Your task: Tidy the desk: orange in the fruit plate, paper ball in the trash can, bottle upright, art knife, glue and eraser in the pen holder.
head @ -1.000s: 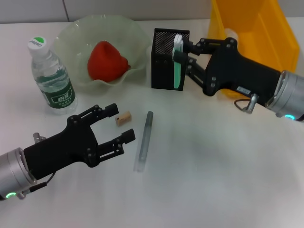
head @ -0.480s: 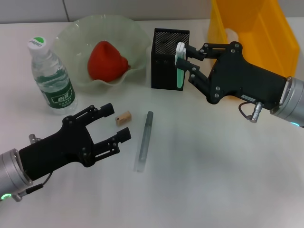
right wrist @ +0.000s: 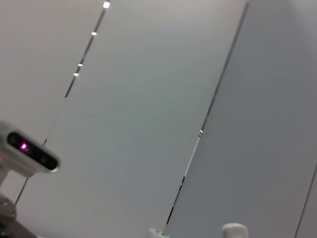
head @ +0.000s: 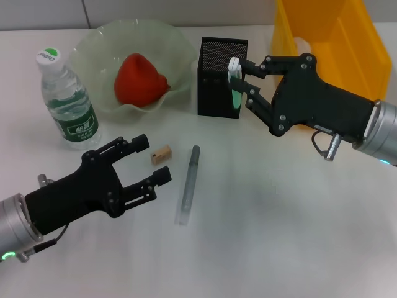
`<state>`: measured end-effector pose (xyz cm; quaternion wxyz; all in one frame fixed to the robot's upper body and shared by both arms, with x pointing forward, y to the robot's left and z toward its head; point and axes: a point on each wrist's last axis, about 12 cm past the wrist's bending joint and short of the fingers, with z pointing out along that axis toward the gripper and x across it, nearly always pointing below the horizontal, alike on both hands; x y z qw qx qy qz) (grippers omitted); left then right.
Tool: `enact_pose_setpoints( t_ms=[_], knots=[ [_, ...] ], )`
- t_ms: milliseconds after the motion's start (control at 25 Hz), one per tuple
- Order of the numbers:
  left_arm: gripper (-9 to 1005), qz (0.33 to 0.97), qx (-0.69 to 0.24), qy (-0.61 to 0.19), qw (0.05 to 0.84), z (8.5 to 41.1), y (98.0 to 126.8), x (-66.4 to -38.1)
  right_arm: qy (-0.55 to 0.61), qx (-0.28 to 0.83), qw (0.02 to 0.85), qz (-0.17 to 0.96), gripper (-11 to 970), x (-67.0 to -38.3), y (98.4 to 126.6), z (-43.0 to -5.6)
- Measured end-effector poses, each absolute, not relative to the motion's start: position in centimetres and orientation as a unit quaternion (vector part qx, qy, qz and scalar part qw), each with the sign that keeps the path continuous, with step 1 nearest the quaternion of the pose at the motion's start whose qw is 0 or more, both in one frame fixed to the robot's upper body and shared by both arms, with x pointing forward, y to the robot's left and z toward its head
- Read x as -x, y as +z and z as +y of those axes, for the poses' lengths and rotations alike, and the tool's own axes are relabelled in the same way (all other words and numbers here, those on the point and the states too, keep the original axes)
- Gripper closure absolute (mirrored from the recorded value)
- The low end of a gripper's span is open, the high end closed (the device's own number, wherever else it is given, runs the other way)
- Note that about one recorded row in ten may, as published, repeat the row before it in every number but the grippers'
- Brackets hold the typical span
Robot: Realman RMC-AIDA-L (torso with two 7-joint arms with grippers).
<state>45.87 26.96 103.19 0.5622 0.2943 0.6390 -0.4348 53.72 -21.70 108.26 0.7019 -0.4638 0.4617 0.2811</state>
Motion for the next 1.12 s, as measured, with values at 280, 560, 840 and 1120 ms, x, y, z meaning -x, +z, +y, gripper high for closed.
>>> enact_pose_setpoints(
  t_ms=[280,560,840,1120],
  knots=[
    [220,0.647,-0.284,-0.443,0.552,26.8,103.3,-46.4,0.214,0.512,0.727,0.405,767,-53.3,108.2,-21.8],
    [223,0.657,-0.269,-0.451,0.541,26.7,103.2,-46.6,0.146,0.551,0.740,0.356,760,-53.4,108.3,-22.0],
    [226,0.657,-0.266,-0.455,0.539,26.4,103.1,-46.5,0.102,0.573,0.737,0.343,753,-54.5,108.6,-21.7],
    [228,0.654,-0.267,-0.455,0.541,26.3,103.1,-46.5,0.105,0.570,0.729,0.365,746,-56.4,109.3,-20.6]
  ],
)
